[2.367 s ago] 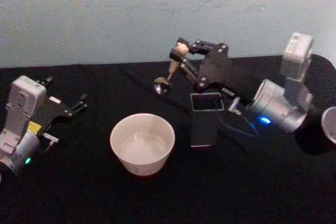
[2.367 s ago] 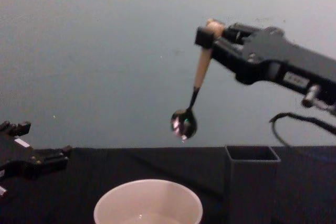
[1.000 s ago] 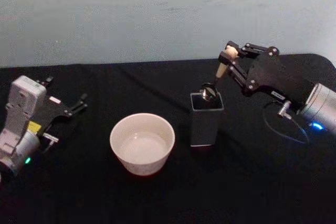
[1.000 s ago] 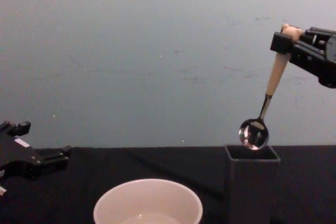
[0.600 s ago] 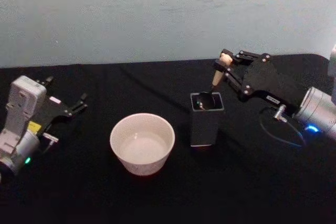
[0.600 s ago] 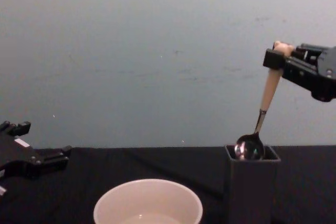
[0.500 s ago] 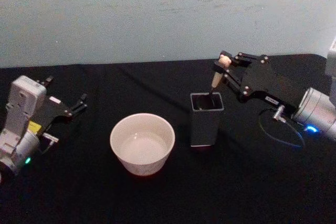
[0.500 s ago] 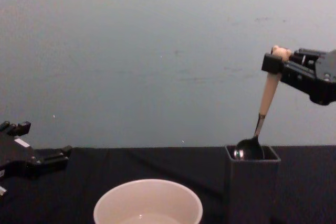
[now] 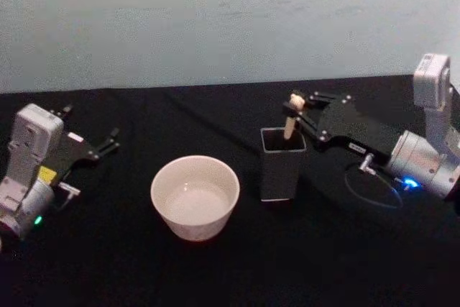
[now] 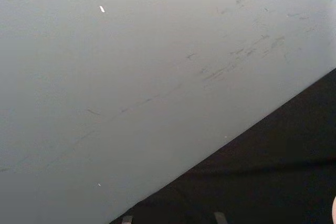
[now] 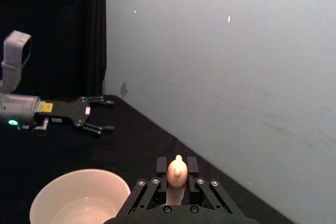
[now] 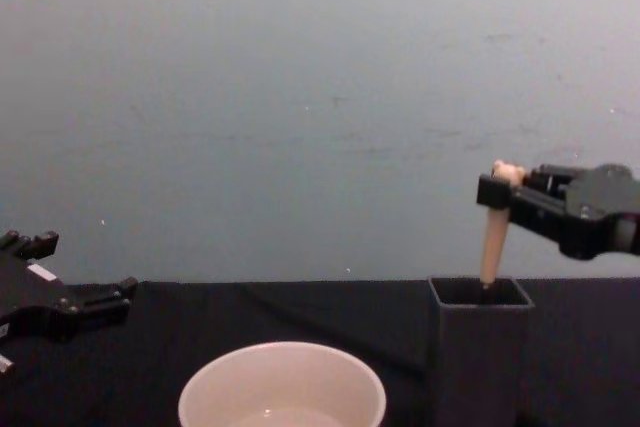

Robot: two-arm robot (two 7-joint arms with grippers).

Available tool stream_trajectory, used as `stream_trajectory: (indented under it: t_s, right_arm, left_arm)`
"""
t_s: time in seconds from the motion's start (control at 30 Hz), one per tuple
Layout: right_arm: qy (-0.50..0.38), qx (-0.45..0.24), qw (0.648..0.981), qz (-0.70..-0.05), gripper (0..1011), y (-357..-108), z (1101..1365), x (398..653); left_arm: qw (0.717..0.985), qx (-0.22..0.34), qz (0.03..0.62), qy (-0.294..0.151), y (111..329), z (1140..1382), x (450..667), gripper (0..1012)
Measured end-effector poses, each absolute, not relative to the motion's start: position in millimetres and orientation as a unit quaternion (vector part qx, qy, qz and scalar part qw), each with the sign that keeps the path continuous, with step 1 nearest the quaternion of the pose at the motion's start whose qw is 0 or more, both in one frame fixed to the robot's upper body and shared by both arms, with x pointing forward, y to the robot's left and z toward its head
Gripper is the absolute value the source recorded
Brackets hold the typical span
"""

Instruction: Pick up the stirring spoon with one hand, stir inside the cup, then place it back in its original position.

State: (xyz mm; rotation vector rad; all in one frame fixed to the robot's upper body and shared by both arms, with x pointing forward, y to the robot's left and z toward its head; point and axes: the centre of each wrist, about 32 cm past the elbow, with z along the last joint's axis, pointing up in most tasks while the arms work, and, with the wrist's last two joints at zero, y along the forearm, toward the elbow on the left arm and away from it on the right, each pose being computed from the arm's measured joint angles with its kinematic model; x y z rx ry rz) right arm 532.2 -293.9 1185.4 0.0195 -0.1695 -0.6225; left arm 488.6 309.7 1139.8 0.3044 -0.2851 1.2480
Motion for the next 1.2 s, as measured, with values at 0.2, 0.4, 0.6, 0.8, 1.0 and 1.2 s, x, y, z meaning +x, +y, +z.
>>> stream_trajectory:
  t_s: [0.2,0.4,0.6,0.8,1.0,1.2]
  right_arm:
    - [-0.067,-0.001,0.948,-0.31,214,-290,1176,534]
    - [-0.049,-0.006,0.948,-0.315,214,-288,1169,535]
    - [-0.038,-0.011,0.948,-0.315,214,-286,1164,534]
    - [-0.033,-0.016,0.948,-0.318,214,-285,1161,534]
    - [-0.032,-0.024,0.947,-0.319,214,-285,1160,533]
    - [-0.032,-0.023,0.947,-0.319,214,-285,1160,533]
  left_arm:
    - [0.791,0.141,0.58,-0.132,310,1140,489,1001]
    - [0.791,0.141,0.58,-0.132,310,1140,489,1001]
    - [0.791,0.141,0.58,-0.132,310,1140,489,1001]
    - [0.791,0.141,0.58,-0.132,310,1140,489,1001]
    - [0.791,0.141,0.58,-0.132,310,1140,489,1001]
    - [0.791,0.142,0.58,-0.132,310,1140,489,1001]
